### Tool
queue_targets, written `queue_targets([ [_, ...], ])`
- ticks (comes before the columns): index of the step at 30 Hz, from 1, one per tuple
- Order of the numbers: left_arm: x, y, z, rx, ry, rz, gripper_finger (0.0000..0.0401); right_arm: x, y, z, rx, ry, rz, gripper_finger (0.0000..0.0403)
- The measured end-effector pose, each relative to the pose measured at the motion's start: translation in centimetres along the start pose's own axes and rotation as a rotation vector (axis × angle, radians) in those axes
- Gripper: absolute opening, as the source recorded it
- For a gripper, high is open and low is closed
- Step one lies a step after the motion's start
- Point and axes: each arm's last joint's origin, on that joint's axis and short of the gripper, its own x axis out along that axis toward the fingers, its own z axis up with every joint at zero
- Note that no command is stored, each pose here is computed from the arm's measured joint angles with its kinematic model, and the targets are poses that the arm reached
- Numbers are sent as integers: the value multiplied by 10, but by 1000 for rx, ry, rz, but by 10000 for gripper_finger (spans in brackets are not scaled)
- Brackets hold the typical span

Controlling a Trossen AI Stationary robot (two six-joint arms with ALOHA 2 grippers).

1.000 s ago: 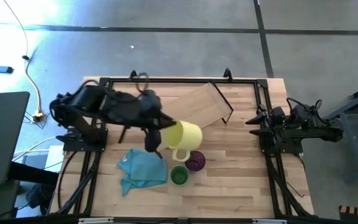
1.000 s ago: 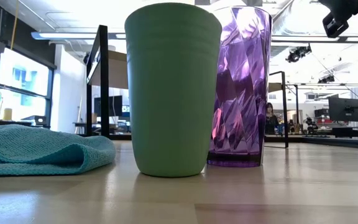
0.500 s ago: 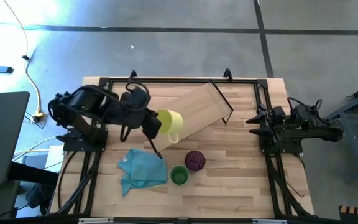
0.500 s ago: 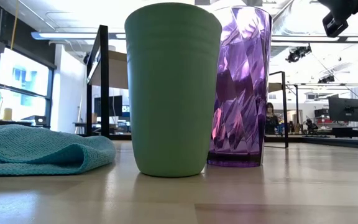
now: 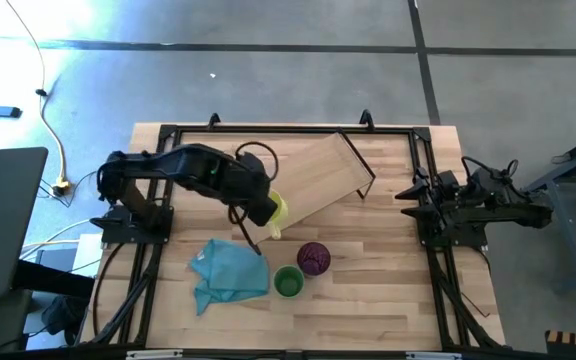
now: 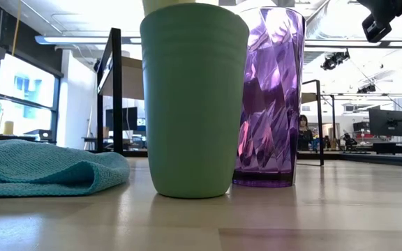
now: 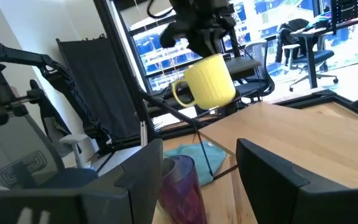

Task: Stack small to large cups/mugs on shelf
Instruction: Put the yellow cup on the shelf

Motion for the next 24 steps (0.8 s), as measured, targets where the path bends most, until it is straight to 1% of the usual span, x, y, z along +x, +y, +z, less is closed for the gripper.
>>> queue_targets([
  [2, 10, 2, 0, -31, 34, 29, 0, 0, 0, 0, -2, 3, -1, 197],
  [4, 18, 4, 1, -87, 47, 55, 0, 0, 0, 0, -8, 3, 0, 197],
  [9, 24, 10, 6, -184, 57, 75, 0, 0, 0, 0, -9, 5, -1, 197],
  [13, 24, 12, 9, -204, 68, 73, 0, 0, 0, -1, -9, 11, -3, 197],
  [24, 25, 13, 10, -201, 72, 72, 0, 0, -1, -2, -15, 25, -6, 197],
])
